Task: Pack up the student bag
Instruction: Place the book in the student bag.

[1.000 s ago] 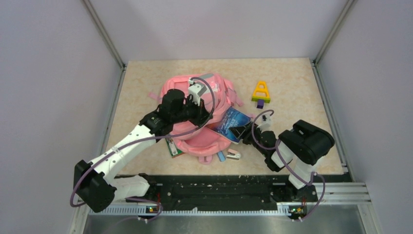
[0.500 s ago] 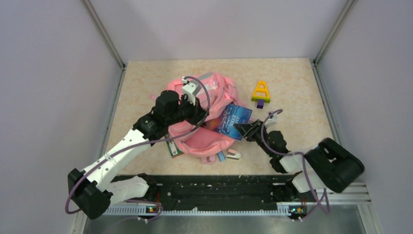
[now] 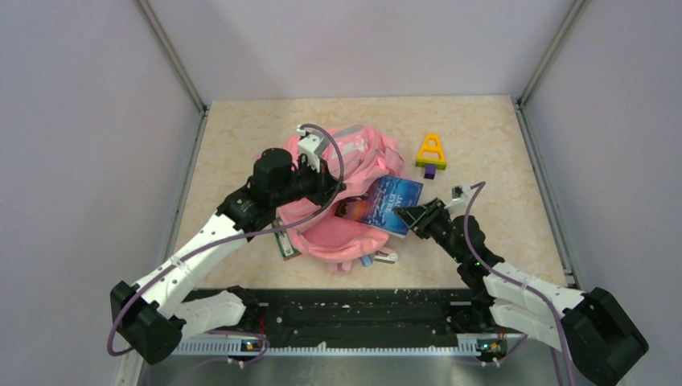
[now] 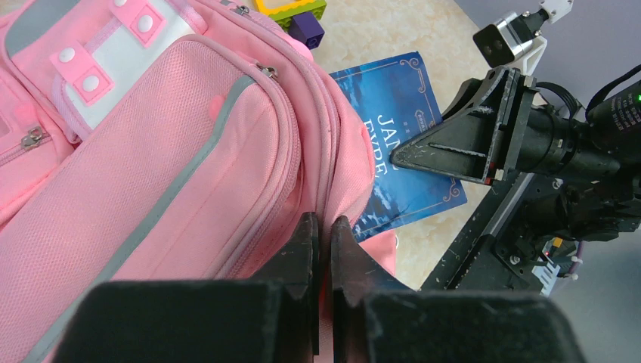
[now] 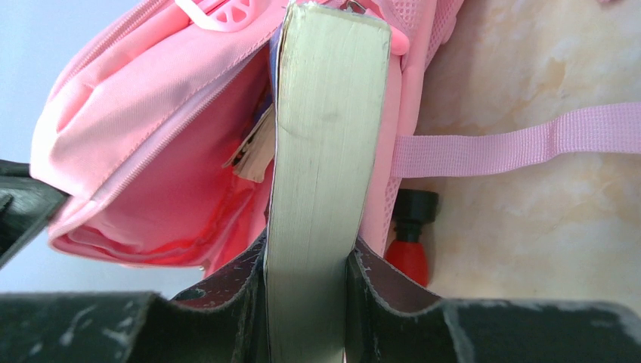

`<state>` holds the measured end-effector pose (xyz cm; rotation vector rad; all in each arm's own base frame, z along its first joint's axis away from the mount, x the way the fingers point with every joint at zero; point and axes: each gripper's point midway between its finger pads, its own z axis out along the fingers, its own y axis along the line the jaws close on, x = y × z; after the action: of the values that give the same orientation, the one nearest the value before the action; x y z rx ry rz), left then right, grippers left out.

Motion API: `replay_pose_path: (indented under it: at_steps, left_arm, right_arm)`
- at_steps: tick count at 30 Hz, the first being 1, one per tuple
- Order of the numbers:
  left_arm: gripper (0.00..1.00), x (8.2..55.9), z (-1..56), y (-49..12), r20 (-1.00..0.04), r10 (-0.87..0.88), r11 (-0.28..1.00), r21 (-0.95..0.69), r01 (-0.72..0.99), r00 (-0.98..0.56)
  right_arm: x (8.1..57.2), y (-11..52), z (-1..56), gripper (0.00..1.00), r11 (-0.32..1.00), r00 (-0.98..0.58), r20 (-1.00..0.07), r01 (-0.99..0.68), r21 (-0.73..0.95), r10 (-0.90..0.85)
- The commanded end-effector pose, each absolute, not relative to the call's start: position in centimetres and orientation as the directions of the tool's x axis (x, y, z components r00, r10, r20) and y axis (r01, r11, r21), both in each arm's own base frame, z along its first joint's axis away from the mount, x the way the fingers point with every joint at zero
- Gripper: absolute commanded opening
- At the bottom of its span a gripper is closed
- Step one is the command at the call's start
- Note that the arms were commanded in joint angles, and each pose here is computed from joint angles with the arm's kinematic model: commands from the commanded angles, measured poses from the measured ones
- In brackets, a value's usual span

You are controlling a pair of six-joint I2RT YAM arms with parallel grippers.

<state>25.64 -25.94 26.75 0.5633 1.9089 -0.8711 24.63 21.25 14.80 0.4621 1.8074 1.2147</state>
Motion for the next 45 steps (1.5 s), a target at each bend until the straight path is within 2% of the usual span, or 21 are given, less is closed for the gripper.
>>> replay_pose_path:
  at_steps: [1, 4, 9, 20, 27, 38, 45]
  left_arm:
    - [0.0, 26.2, 31.3, -26.0, -0.933, -0.072, 0.619, -0.319, 0.717, -0.352]
    - [0.0, 26.4, 31.0, -26.1, -0.931, -0.066, 0.619, -0.321, 0.717, -0.359]
    - [0.0, 27.1, 30.6, -25.1, -0.938, -0.061, 0.675, -0.291, 0.678, -0.342]
    - [0.0, 26.4, 31.2, -25.9, -0.922, -0.109, 0.628, -0.354, 0.693, -0.372]
    - [0.0, 26.4, 35.2, -26.0, -0.934, -0.153, 0.609, -0.346, 0.714, -0.322]
    - [0.0, 26.6, 39.6, -27.1, -0.946, -0.154, 0.564, -0.321, 0.761, -0.285]
    - [0.0, 26.6, 38.7, -27.8, -0.942, -0.138, 0.541, -0.331, 0.773, -0.307]
  right_arm:
    - [24.3, 22.4, 25.5, 0.0, 0.154, -0.494, -0.314, -0.338, 0.928, 0.811]
    - [24.0, 22.3, 27.2, 0.0, 0.111, -0.485, -0.289, -0.363, 0.925, 0.825]
    - [24.3, 21.3, 28.5, 0.0, 0.153, -0.435, -0.31, -0.36, 0.92, 0.845]
    - [22.8, 22.3, 33.7, 0.0, -0.089, -0.452, -0.161, -0.481, 0.872, 0.877]
    - [22.5, 22.1, 37.4, 0.0, -0.168, -0.429, -0.104, -0.55, 0.818, 0.897]
    - [23.4, 21.9, 40.1, 0.0, -0.228, -0.4, -0.039, -0.597, 0.769, 0.916]
    - [26.7, 23.9, 39.3, 0.0, -0.119, -0.338, -0.095, -0.56, 0.82, 0.936]
